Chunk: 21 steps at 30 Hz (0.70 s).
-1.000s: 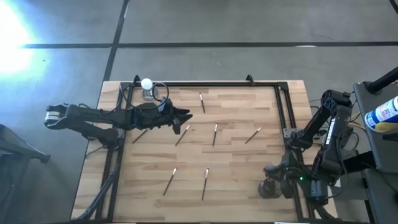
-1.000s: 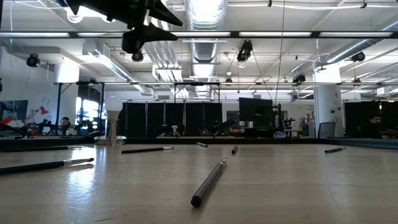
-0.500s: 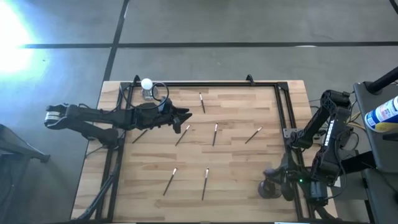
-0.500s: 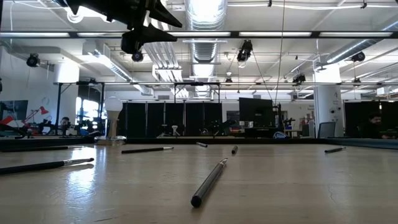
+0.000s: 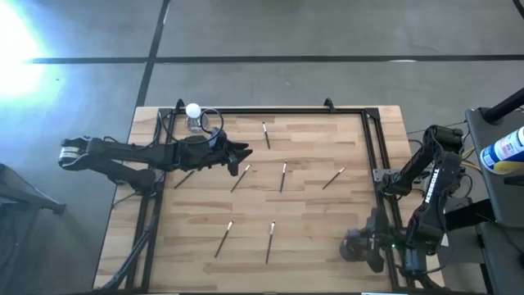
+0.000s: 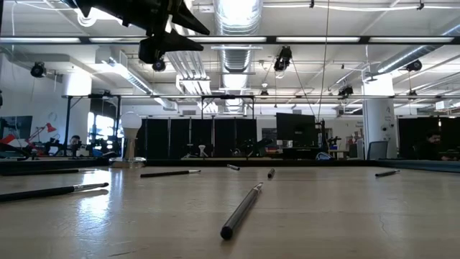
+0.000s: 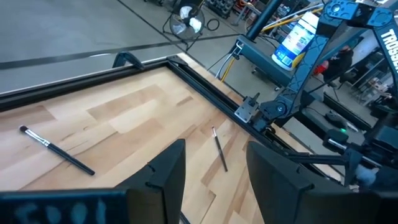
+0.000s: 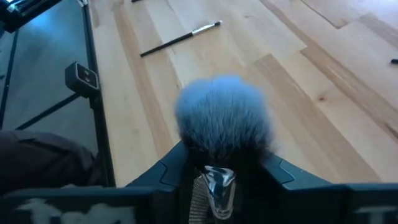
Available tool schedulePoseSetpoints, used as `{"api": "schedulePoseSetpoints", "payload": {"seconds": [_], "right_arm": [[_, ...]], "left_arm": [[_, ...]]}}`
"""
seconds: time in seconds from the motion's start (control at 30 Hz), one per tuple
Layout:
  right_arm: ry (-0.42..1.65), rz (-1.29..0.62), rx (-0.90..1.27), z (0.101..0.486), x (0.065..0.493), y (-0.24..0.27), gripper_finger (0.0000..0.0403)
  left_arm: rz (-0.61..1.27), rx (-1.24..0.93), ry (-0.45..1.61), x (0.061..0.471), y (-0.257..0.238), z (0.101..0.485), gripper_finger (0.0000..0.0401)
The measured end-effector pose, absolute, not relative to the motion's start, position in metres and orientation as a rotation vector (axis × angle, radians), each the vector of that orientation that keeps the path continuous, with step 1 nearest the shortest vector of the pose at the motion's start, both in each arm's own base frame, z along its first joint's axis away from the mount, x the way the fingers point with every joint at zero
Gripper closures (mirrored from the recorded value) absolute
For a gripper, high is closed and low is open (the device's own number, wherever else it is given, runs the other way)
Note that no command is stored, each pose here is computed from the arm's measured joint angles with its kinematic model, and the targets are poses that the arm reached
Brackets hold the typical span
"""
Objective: Put items in baskets/containers
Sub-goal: Put the highlighter brush into the brush holder, then put the eyeshadow brush into the brush holder
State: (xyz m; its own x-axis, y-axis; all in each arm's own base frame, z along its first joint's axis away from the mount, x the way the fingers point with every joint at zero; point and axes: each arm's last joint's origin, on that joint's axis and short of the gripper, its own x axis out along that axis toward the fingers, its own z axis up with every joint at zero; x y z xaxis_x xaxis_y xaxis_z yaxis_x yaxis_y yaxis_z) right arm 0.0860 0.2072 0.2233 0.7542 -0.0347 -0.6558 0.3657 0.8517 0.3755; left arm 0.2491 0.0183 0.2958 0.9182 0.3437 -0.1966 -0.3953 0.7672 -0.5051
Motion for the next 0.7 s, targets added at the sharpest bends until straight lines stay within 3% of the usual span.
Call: {"api": "schedulePoseSetpoints", "payload": {"seconds": [0.47, 0.7], "right_arm": [[0.762, -0.151, 0.469, 0.264, 0.088, 0.210, 0.0245], [0.781, -0.246, 0.427, 0.302, 0.103, 0.192, 0.0286]], "left_arm": [[0.406, -0.595, 0.131, 0.248, 0.018, 0.292, 0.0240], [0.432, -0.631, 0.191, 0.246, 0.017, 0.285, 0.0240]]}}
